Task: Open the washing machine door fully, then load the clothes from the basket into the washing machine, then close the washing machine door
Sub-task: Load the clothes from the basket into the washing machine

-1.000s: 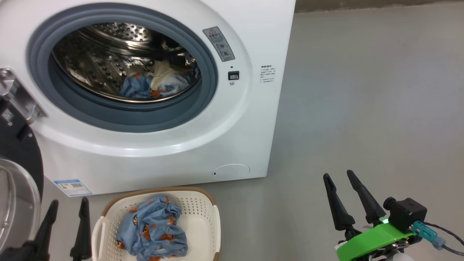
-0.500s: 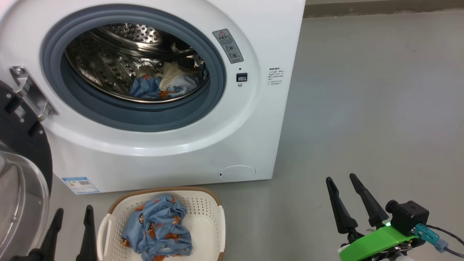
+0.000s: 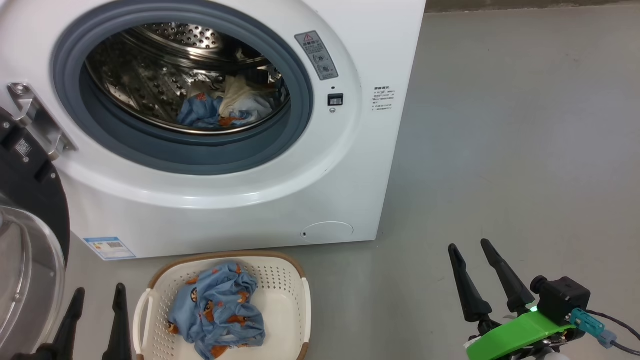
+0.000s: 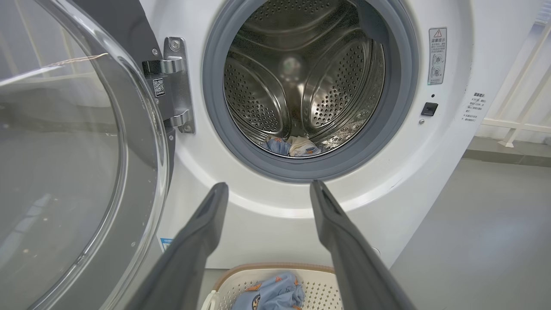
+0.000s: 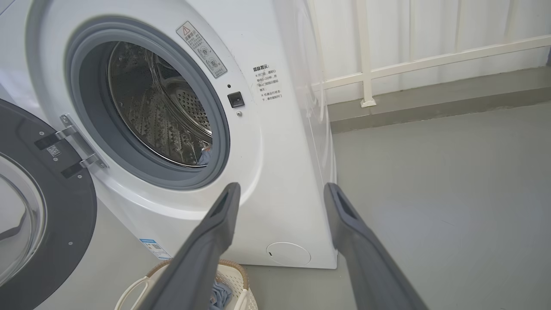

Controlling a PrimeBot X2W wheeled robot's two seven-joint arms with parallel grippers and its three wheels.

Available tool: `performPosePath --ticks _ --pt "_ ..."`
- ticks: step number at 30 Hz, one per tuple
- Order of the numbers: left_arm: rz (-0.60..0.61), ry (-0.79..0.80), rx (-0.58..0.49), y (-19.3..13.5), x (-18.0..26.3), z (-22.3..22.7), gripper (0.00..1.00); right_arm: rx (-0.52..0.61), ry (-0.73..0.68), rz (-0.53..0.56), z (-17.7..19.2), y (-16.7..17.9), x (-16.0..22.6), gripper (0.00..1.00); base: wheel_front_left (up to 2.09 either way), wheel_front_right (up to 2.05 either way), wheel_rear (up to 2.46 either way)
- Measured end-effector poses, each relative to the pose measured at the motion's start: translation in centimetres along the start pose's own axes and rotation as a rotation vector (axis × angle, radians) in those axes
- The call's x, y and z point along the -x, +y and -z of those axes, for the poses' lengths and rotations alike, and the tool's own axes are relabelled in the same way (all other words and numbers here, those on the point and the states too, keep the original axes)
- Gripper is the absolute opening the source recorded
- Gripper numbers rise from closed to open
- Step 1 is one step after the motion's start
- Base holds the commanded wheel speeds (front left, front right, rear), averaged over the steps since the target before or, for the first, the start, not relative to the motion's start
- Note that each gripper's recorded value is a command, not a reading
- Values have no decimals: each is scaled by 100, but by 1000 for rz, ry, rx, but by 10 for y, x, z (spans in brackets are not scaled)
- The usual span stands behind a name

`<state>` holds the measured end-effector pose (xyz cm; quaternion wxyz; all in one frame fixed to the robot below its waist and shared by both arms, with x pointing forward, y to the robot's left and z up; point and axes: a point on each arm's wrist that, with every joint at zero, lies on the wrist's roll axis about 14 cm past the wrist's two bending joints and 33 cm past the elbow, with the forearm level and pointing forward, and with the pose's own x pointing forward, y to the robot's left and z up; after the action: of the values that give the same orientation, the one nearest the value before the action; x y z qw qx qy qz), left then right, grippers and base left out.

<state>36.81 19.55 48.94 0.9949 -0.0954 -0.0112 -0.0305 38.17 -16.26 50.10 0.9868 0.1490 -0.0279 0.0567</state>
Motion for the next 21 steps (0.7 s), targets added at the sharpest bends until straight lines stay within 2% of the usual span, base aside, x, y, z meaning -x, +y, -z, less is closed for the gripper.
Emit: performPosePath --ticks 21 --pt "6 9 4 -1 -6 4 100 -1 7 7 3 -2 0 100 0 0 0"
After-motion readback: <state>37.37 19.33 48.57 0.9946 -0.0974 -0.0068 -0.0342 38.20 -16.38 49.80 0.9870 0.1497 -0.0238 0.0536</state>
